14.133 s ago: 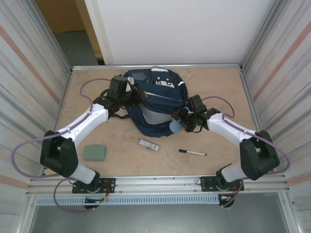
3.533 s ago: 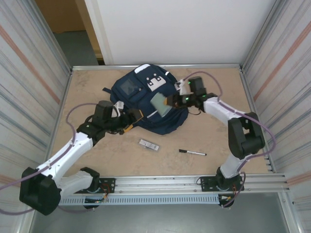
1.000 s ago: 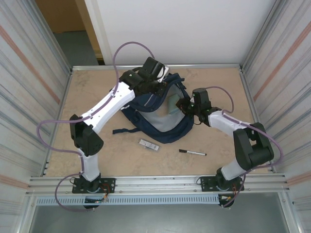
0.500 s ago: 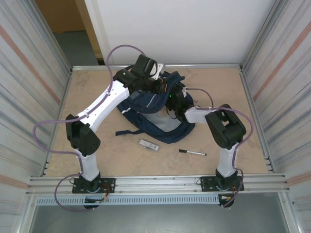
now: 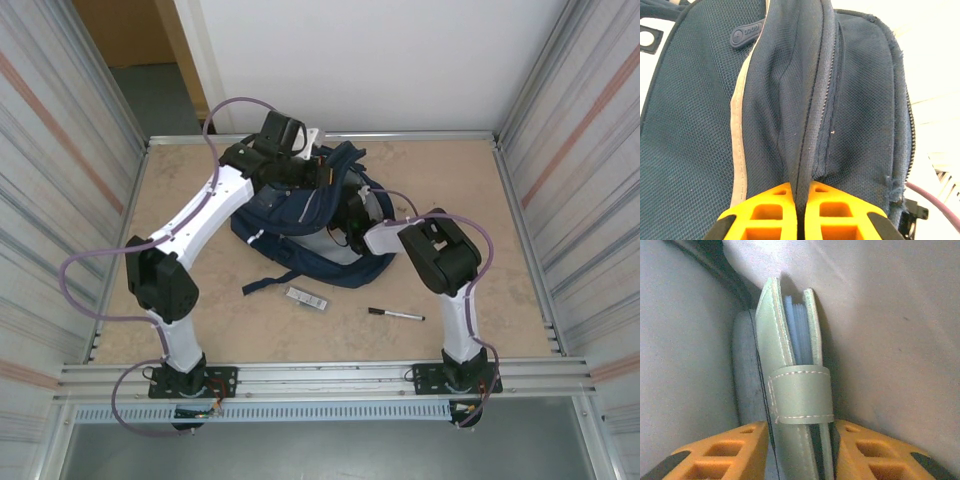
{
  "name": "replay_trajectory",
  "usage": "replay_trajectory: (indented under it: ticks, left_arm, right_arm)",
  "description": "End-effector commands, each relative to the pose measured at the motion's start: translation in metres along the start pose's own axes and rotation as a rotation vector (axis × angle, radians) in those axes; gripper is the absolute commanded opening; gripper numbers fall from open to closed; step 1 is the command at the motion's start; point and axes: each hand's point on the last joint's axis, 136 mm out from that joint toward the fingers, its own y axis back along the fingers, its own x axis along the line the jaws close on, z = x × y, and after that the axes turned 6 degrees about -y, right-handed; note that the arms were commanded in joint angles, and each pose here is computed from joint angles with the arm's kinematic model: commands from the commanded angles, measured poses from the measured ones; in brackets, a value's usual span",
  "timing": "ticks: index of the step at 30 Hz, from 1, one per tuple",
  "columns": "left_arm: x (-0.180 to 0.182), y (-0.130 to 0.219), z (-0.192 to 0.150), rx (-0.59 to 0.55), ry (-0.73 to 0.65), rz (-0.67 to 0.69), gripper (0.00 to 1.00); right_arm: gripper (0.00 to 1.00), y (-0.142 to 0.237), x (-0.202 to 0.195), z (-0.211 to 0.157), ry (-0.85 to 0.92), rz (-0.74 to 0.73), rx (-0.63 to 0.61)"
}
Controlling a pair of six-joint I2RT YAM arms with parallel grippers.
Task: Pack the student bag
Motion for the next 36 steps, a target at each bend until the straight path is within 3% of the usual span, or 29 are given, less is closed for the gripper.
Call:
replay_trajectory:
  ticks: [1, 8, 15, 22, 24, 27, 32, 34, 36]
  left_arm:
    - [-0.016, 0.031, 0.030, -0.134, -0.028, -0.050, 0.00]
    - [0.003, 0.025, 0.029, -0.149, -0.044, 0.025, 0.00]
    - [0.011, 0.014, 0.020, -0.141, -0.053, 0.032, 0.00]
    - [0.012, 0.002, 0.008, -0.124, -0.029, -0.009, 0.06]
    - [0.014, -0.002, 0.002, -0.107, -0.023, -0.011, 0.19]
    - [0.017, -0.008, -0.011, -0.070, 0.027, -0.016, 0.60]
    - [0.024, 0.004, -0.032, -0.047, 0.061, 0.027, 0.80]
    - [0.033, 0.017, -0.042, -0.074, 0.059, 0.089, 0.85]
    - [0.047, 0.029, -0.053, -0.100, 0.076, 0.148, 0.98]
  right_arm:
    - [0.41, 0.022, 0.020, -0.008, -0.018, 0.025, 0.059]
    - [0.45, 0.068, 0.026, -0.001, 0.036, 0.002, 0.106]
    - [0.57, 0.113, 0.022, 0.018, 0.039, -0.051, 0.191]
    - [0.56, 0.150, 0.007, 0.032, 0.200, -0.162, 0.229]
    - [0.58, 0.172, 0.010, 0.045, 0.331, -0.188, 0.175]
    - [0.64, 0.202, 0.028, 0.069, 0.517, -0.161, 0.146]
    - [0.64, 0.242, 0.042, 0.091, 0.722, -0.225, 0.203]
    - [0.64, 0.245, 0.040, 0.083, 0.778, -0.257, 0.262]
    - [0.63, 0.245, 0.040, 0.067, 0.827, -0.261, 0.334]
